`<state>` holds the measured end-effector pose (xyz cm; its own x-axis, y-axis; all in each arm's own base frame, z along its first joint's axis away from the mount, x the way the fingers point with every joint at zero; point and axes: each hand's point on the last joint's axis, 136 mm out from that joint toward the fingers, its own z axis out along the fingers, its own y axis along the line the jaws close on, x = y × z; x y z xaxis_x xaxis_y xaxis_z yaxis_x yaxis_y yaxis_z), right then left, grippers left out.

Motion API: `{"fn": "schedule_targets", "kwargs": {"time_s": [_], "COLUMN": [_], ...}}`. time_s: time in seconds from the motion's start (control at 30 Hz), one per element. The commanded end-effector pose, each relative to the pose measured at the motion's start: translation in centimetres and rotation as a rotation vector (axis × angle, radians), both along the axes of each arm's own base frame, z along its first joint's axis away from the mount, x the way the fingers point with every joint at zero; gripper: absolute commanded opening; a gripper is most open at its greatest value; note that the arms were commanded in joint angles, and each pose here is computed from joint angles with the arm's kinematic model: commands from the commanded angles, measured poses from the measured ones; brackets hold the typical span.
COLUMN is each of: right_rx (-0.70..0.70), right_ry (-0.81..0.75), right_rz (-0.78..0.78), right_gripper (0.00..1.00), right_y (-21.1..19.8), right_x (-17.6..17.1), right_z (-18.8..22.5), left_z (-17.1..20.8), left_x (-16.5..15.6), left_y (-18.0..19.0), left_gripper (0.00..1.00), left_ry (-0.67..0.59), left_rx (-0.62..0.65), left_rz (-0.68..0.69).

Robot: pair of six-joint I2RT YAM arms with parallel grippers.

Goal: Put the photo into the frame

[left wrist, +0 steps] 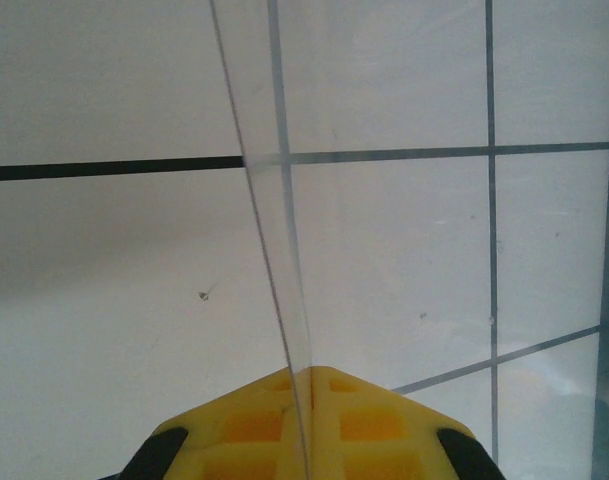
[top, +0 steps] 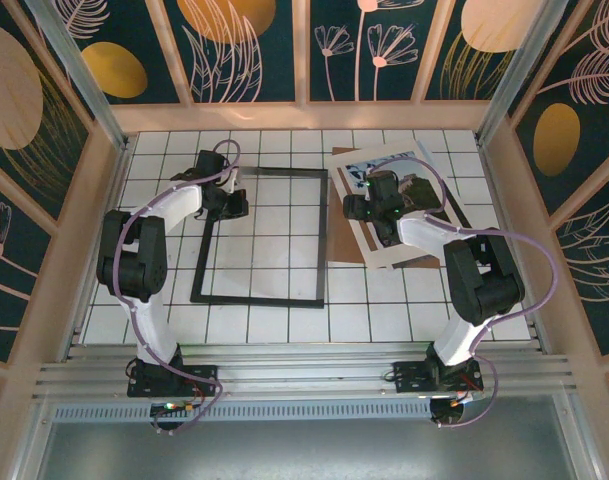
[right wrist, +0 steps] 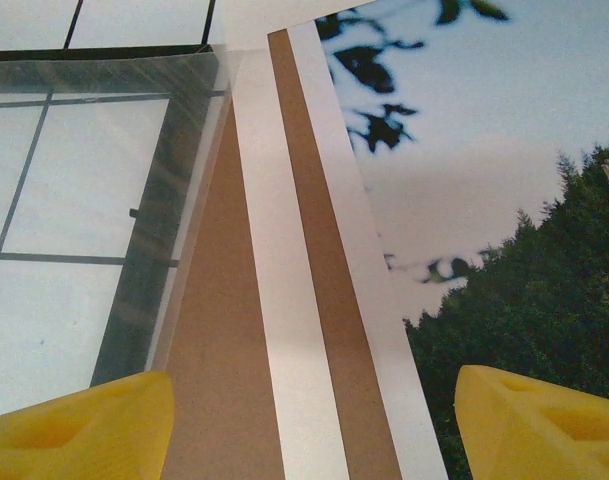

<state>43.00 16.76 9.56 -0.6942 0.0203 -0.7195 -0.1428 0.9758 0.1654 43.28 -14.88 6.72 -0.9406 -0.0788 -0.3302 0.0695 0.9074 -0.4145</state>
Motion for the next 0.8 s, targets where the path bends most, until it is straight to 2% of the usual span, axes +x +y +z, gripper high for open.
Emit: {"fn": "schedule_targets", "kwargs": {"time_s": [0.0, 0.77], "right_rx": [-0.017, -0.014], "right_ry": [0.004, 0.004], "right_rz": [0.024, 0.03], "right_gripper": [0.75, 0.75], "right_y": [0.6, 0.7], "right_x": [0.1, -0.1], "right_z": [-0.6, -0.4], "left_z": [-0.1, 0.0], "left_x": [-0.7, -0.8], "left_y": [-0.1, -1.4], "left_gripper": [0.0, 0.0], "left_ry": [0.034, 0.017], "left_rx": [-0.001, -0.055], "left_rz": [-0.033, -0.125]}}
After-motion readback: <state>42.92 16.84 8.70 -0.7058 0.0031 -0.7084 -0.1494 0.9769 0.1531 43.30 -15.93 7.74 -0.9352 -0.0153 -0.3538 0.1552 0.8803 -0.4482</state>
